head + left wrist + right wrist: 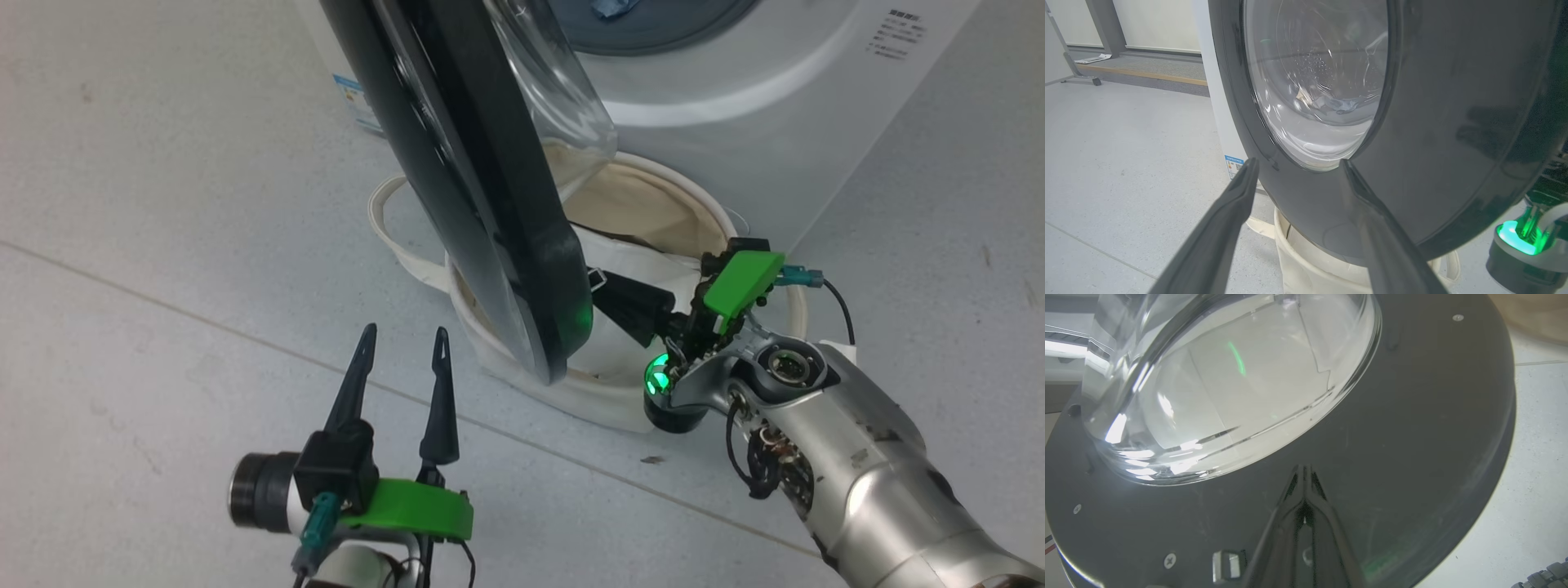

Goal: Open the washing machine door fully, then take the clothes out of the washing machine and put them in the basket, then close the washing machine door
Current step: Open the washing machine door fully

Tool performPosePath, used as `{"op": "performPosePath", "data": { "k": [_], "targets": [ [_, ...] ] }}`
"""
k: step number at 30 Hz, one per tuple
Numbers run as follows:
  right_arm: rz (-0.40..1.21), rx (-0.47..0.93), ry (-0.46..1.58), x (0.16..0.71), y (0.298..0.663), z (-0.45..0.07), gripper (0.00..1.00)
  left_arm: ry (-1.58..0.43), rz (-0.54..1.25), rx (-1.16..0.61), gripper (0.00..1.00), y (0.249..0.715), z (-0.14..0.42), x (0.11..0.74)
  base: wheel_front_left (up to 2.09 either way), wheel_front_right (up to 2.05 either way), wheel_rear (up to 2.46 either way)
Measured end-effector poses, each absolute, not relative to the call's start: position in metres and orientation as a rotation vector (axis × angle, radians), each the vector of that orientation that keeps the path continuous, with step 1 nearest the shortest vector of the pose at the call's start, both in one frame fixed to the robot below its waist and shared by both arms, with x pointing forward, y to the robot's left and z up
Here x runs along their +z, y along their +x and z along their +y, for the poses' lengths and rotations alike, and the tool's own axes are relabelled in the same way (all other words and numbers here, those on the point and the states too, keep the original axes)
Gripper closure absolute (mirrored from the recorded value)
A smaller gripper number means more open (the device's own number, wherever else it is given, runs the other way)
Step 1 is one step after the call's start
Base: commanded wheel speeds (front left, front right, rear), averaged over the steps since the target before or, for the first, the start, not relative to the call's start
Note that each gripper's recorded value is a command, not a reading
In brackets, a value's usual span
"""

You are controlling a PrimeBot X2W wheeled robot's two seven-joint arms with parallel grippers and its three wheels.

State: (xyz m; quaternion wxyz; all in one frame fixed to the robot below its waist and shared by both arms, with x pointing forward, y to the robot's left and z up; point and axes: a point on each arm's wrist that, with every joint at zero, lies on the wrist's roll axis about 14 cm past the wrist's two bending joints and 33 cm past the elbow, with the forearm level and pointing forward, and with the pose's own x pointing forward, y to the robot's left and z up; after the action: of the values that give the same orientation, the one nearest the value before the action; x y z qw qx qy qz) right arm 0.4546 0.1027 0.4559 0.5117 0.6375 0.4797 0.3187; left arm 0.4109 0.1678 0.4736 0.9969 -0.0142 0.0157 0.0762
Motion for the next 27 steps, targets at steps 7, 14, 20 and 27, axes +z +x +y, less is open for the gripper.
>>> {"op": "performPosePath", "data": {
  "k": [7, 14, 20, 27],
  "targets": [
    [0.931, 0.704, 1.406, 0.474, 0.48, 0.076, 1.0, -0.038, 0.016, 0.139, 0.0, 0.408, 0.164, 0.479, 0.0, 0.0, 0.0],
    [0.621, 0.669, 1.115, 0.496, 0.483, 0.044, 1.0, -0.039, 0.012, 0.136, 0.0, 0.398, 0.162, 0.482, 0.0, 0.0, 0.0],
    [0.238, 0.623, 0.826, 0.535, 0.48, 0.0, 1.0, -0.037, 0.002, 0.12, 0.0, 0.387, 0.161, 0.486, 0.0, 0.0, 0.0],
    [0.034, 0.559, 0.566, 0.55, 0.466, -0.044, 1.0, -0.03, -0.008, 0.095, 0.0, 0.38, 0.157, 0.489, 0.0, 0.0, 0.0]
  ]
}}
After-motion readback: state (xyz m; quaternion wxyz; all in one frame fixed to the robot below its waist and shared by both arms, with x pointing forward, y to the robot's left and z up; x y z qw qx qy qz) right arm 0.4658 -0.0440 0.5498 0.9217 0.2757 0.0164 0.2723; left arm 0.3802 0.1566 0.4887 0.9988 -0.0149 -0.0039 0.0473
